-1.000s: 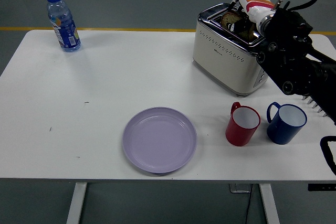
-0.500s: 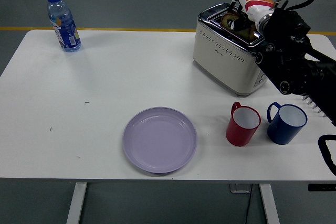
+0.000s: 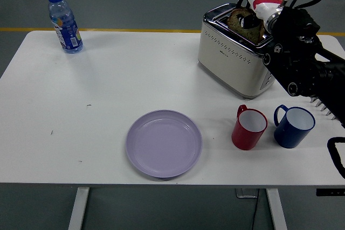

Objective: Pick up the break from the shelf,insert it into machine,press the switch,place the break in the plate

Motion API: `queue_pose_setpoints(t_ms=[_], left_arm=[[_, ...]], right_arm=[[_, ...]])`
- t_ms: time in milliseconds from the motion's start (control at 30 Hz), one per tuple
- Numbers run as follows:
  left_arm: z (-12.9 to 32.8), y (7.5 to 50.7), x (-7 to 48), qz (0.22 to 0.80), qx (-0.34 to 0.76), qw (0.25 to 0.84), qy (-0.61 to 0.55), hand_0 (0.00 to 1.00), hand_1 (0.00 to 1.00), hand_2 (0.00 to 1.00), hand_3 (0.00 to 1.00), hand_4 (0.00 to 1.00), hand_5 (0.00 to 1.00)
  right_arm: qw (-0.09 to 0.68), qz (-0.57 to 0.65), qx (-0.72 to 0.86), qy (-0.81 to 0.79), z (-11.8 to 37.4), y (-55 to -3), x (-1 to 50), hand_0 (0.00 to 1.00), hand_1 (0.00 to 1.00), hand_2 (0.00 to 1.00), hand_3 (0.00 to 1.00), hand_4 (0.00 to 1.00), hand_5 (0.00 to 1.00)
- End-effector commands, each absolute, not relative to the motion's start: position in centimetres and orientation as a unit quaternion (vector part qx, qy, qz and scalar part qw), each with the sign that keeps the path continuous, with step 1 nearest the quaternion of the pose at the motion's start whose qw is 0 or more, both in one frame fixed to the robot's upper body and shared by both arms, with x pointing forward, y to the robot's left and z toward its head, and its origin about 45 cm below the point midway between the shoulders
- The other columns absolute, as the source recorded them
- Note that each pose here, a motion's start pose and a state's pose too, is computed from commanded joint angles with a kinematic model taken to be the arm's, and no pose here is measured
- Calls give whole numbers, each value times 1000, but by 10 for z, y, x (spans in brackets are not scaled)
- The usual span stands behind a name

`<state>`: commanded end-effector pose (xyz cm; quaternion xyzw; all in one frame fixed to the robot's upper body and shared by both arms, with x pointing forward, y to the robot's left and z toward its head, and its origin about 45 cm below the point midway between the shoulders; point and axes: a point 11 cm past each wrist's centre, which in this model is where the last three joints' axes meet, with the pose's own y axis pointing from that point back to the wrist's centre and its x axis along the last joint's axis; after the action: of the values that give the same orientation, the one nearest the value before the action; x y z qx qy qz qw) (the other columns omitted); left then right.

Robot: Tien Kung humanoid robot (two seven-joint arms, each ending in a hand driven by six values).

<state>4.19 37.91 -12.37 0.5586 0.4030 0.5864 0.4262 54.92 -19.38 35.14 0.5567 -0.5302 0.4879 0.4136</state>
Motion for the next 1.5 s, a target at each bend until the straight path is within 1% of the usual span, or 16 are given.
queue_pose_setpoints(t_ms=[33, 200, 233, 400, 433, 633, 1000, 1033, 1200, 1233, 1400, 1433, 1500], left_arm=[[-124, 379, 42, 586, 559, 426, 403, 694, 769, 796, 709, 433, 931], [-124, 379, 40, 585, 560, 425, 404, 694, 769, 796, 709, 433, 931], [-124, 379, 39, 585, 560, 425, 404, 694, 770, 795, 710, 433, 930], [-124, 380, 36, 583, 562, 424, 405, 694, 770, 795, 710, 433, 930], [-124, 380, 35, 583, 563, 423, 405, 693, 770, 795, 710, 433, 929], [-124, 380, 32, 581, 565, 422, 407, 694, 770, 795, 710, 433, 929], [-125, 381, 28, 580, 566, 420, 408, 697, 770, 795, 709, 433, 929], [-125, 381, 28, 580, 566, 420, 408, 698, 769, 795, 710, 431, 929], [-124, 381, 29, 580, 565, 421, 408, 698, 769, 795, 710, 431, 929], [-124, 381, 29, 581, 565, 421, 409, 698, 769, 795, 710, 431, 931], [-124, 381, 31, 582, 563, 421, 408, 698, 769, 795, 710, 431, 931], [-124, 381, 31, 582, 563, 421, 408, 698, 769, 795, 709, 430, 933], [-124, 381, 32, 583, 563, 421, 408, 698, 769, 795, 709, 430, 933]], right_arm=[[412, 490, 555, -531, 353, -194, 549, 136, 264, 372, 504, 612, 2], [399, 503, 546, -538, 365, -199, 549, 136, 264, 372, 504, 612, 2], [397, 505, 545, -539, 367, -200, 549, 150, 268, 368, 503, 599, 2], [378, 517, 536, -550, 385, -207, 548, 150, 268, 368, 503, 599, 2], [373, 520, 534, -552, 389, -208, 547, 153, 267, 365, 504, 579, 2], [351, 536, 529, -557, 407, -208, 544, 152, 262, 362, 503, 579, 2], [275, 584, 508, -570, 464, -201, 523, 153, 257, 359, 502, 566, 2], [266, 587, 509, -570, 470, -199, 519, 134, 251, 351, 500, 566, 2], [251, 584, 520, -571, 479, -195, 510, 134, 251, 351, 500, 566, 2], [246, 580, 528, -569, 480, -192, 506, 143, 246, 341, 488, 610, 2], [229, 552, 578, -556, 477, -178, 492, 143, 246, 341, 488, 610, 2], [226, 546, 587, -553, 476, -176, 490, 140, 217, 340, 486, 618, 2], [220, 530, 611, -546, 473, -170, 484, 140, 217, 340, 486, 618, 2]])
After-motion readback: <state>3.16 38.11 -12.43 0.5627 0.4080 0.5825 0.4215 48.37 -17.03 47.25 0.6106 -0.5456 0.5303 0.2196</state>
